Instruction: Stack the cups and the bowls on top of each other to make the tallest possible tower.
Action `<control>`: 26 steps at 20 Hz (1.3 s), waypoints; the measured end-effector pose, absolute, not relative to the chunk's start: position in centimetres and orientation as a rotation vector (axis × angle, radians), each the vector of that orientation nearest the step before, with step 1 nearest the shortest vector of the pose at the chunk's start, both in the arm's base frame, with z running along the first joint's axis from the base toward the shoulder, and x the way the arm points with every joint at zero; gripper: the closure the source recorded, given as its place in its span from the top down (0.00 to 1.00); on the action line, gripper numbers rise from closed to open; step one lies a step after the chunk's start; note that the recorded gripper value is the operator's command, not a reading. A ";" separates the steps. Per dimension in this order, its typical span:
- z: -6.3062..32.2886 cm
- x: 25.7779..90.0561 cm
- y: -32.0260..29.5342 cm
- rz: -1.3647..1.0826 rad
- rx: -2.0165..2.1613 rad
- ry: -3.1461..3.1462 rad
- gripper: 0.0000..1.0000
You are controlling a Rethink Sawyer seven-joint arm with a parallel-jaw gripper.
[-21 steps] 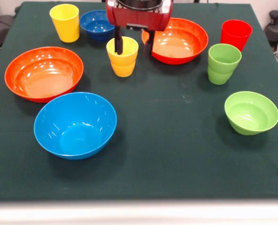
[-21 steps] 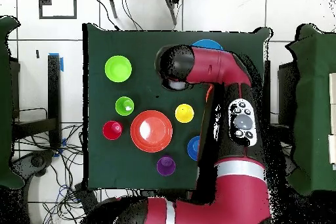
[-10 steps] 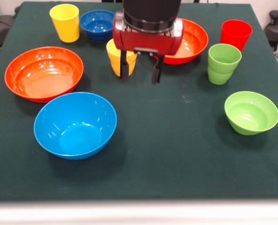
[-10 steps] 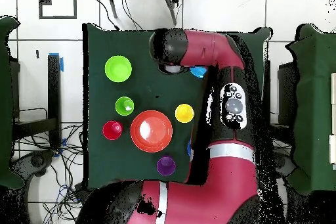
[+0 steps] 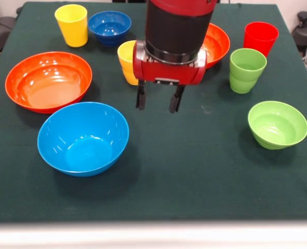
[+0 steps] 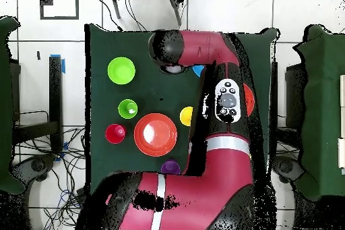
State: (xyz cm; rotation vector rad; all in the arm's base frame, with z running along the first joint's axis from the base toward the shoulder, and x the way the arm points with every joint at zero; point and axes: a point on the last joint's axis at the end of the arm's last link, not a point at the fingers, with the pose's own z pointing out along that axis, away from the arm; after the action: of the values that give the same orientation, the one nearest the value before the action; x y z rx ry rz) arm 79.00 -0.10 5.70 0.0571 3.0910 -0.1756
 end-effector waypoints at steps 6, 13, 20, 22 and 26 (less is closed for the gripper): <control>3.6 78.7 -0.4 -0.215 0.013 3.067 1.00; 3.1 79.2 -1.5 -0.239 0.007 3.050 1.00; 4.3 81.2 -3.1 -0.242 0.041 3.001 1.00; 4.6 81.6 -3.3 -0.243 0.047 2.991 1.00; 5.0 82.3 -3.7 -0.244 0.055 2.974 1.00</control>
State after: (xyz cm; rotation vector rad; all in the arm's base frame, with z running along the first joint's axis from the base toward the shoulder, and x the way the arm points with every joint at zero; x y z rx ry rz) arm 82.27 -3.72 5.00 0.0553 2.9741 -0.2442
